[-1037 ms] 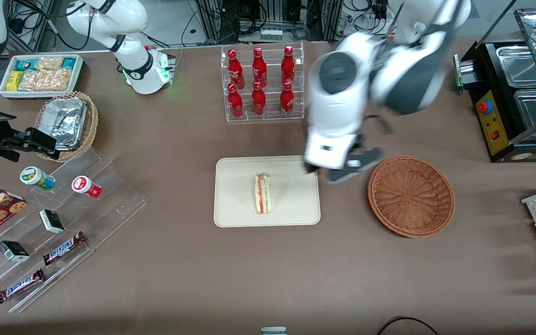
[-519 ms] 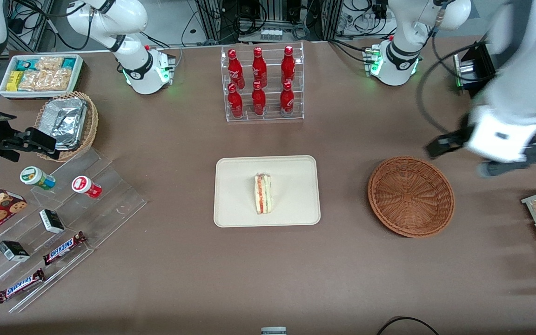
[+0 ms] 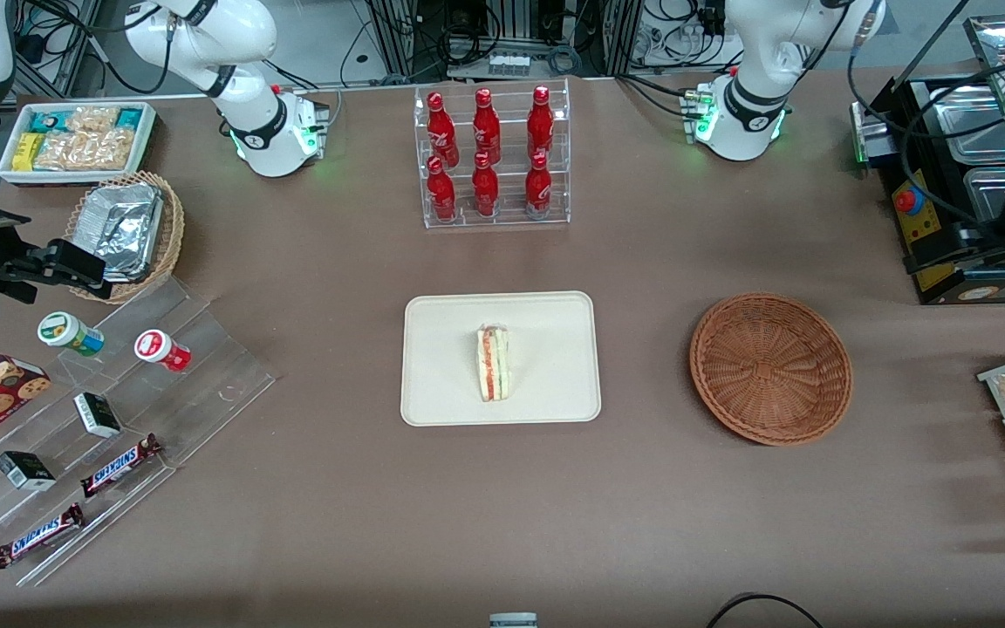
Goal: Place sandwich from basket to tray
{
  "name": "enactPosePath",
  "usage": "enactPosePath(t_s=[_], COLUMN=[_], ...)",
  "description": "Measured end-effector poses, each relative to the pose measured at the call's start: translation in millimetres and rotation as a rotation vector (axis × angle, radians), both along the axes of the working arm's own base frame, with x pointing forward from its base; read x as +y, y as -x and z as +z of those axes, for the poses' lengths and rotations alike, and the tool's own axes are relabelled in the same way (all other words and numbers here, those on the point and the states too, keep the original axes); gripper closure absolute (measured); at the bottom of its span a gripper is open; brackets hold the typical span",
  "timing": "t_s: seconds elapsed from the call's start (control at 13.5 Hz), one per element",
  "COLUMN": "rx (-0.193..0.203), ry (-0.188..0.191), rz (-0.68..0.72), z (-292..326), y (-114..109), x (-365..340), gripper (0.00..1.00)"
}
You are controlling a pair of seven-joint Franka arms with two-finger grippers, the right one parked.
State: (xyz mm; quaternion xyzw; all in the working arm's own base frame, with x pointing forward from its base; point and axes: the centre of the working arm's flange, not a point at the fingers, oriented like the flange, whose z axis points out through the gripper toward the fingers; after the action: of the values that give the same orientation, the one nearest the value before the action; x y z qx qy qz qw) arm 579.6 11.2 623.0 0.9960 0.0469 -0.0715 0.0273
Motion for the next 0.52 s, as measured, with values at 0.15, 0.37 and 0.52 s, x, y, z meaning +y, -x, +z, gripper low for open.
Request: enactPosePath(t_s=[0.15, 0.37, 0.52], rx=[-0.006, -0.005, -0.007], ry=[0.013, -0.028, -0.042], rz=[-0.02, -0.052, -0.063], z=[6, 15, 11], y=[4, 29, 46], x=[2, 1, 0], gripper=[0.0, 0.0, 0.0])
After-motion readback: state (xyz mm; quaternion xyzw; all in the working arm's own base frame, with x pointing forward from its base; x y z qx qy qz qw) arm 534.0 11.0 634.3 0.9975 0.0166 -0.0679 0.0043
